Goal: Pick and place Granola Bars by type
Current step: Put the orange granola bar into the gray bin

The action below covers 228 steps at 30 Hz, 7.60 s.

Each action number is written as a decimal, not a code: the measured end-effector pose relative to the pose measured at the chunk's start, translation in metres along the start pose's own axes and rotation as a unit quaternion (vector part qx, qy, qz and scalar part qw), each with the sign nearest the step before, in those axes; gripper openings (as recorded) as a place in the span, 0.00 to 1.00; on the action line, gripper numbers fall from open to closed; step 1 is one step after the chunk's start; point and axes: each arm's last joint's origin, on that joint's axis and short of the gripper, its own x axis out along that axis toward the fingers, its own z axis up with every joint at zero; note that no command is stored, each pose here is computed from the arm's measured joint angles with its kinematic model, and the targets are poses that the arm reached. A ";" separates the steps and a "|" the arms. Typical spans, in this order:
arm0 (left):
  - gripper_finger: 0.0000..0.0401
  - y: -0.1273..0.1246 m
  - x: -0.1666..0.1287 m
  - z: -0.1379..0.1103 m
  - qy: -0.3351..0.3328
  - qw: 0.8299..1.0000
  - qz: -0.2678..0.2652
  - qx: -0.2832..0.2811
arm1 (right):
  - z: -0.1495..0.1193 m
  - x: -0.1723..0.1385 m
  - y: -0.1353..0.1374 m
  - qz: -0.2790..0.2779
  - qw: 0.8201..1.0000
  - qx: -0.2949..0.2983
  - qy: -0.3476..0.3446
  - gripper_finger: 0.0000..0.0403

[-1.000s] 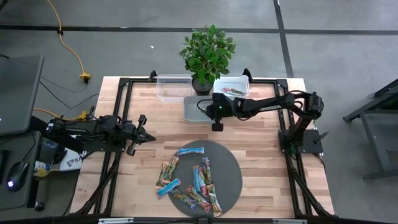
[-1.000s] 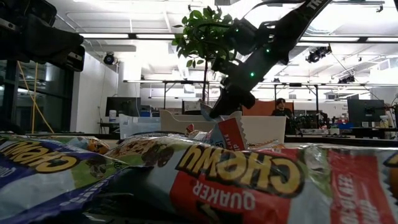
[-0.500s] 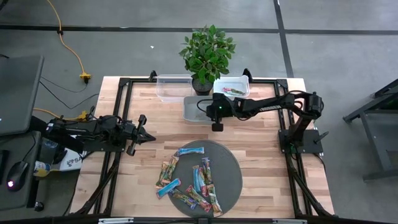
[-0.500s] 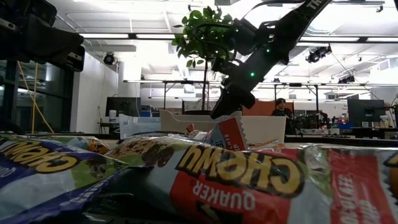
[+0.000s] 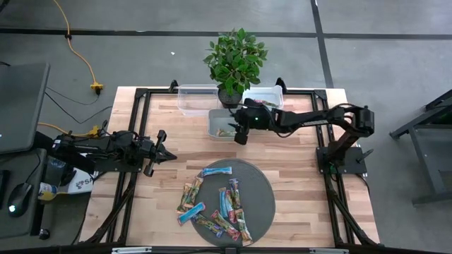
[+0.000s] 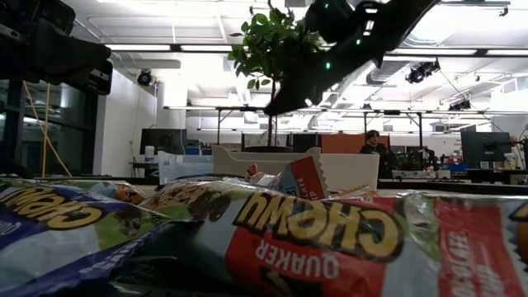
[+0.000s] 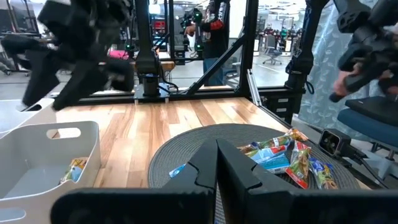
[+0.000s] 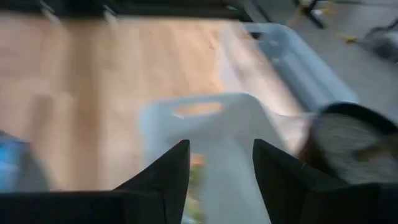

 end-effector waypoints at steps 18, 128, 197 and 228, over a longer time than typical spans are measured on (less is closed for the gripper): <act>0.00 0.000 0.000 0.000 0.000 1.000 -0.002 0.000 | 0.023 -0.056 0.128 0.436 0.857 0.264 0.074 0.40; 0.00 0.000 0.000 0.000 0.000 1.000 0.000 0.000 | -0.051 -0.026 0.316 0.005 0.783 0.432 0.448 0.38; 0.00 0.000 0.000 0.000 0.000 1.000 0.000 0.000 | 0.142 0.003 0.106 -0.154 0.949 -0.066 0.266 0.10; 0.00 0.000 0.000 0.000 0.000 1.000 -0.001 0.000 | 0.051 0.086 0.019 -0.028 0.893 -0.254 0.370 0.10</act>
